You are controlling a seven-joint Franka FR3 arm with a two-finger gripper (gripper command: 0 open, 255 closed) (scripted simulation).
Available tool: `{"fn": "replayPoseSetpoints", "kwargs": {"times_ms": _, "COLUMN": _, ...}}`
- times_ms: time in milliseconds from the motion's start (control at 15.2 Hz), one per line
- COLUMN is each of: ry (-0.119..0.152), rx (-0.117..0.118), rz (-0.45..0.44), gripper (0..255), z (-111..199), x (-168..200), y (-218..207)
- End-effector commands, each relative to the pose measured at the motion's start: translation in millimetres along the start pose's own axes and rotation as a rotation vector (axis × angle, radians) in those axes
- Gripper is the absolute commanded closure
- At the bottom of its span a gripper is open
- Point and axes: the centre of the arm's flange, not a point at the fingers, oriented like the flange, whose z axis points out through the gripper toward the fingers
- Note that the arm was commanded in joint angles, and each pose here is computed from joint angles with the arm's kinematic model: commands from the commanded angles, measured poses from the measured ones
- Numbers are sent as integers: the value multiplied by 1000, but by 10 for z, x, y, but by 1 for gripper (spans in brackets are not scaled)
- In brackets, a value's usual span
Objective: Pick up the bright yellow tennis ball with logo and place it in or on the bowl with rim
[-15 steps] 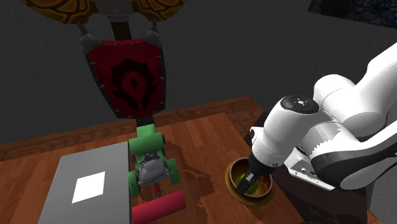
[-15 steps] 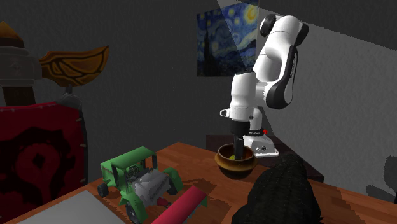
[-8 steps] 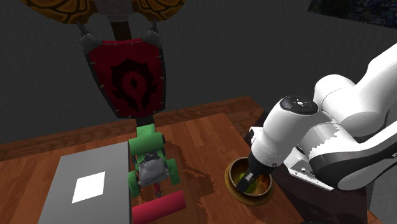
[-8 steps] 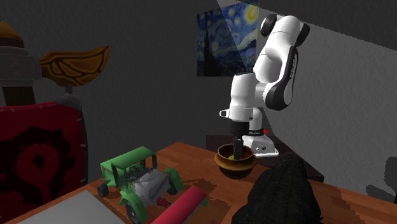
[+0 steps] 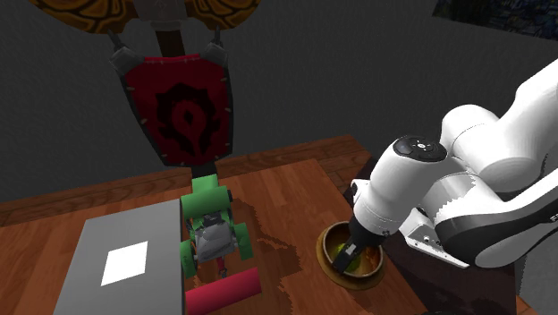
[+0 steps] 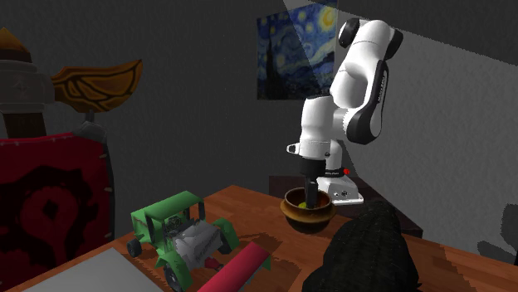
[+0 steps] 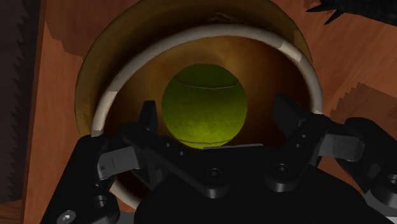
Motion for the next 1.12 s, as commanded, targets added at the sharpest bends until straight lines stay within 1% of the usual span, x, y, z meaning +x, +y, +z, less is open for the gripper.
{"fn": "replayPoseSetpoints", "kwargs": {"times_ms": 0, "ry": -31, "rx": -38, "rz": 13, "gripper": 255, "z": 70, "x": -3, "y": 83}}
{"fn": "replayPoseSetpoints", "kwargs": {"times_ms": 792, "ry": -31, "rx": -38, "rz": 13, "gripper": 255, "z": -560, "x": 28, "y": 26}}
{"fn": "replayPoseSetpoints", "kwargs": {"times_ms": 858, "ry": -29, "rx": -36, "rz": 13, "gripper": 255, "z": -511, "x": 31, "y": 29}}
{"fn": "replayPoseSetpoints", "kwargs": {"times_ms": 924, "ry": -29, "rx": -36, "rz": 13, "gripper": 0, "z": -511, "x": 31, "y": 29}}
{"fn": "replayPoseSetpoints", "kwargs": {"times_ms": 1056, "ry": -173, "rx": -81, "rz": 59, "gripper": 0, "z": -286, "x": 427, "y": -49}}
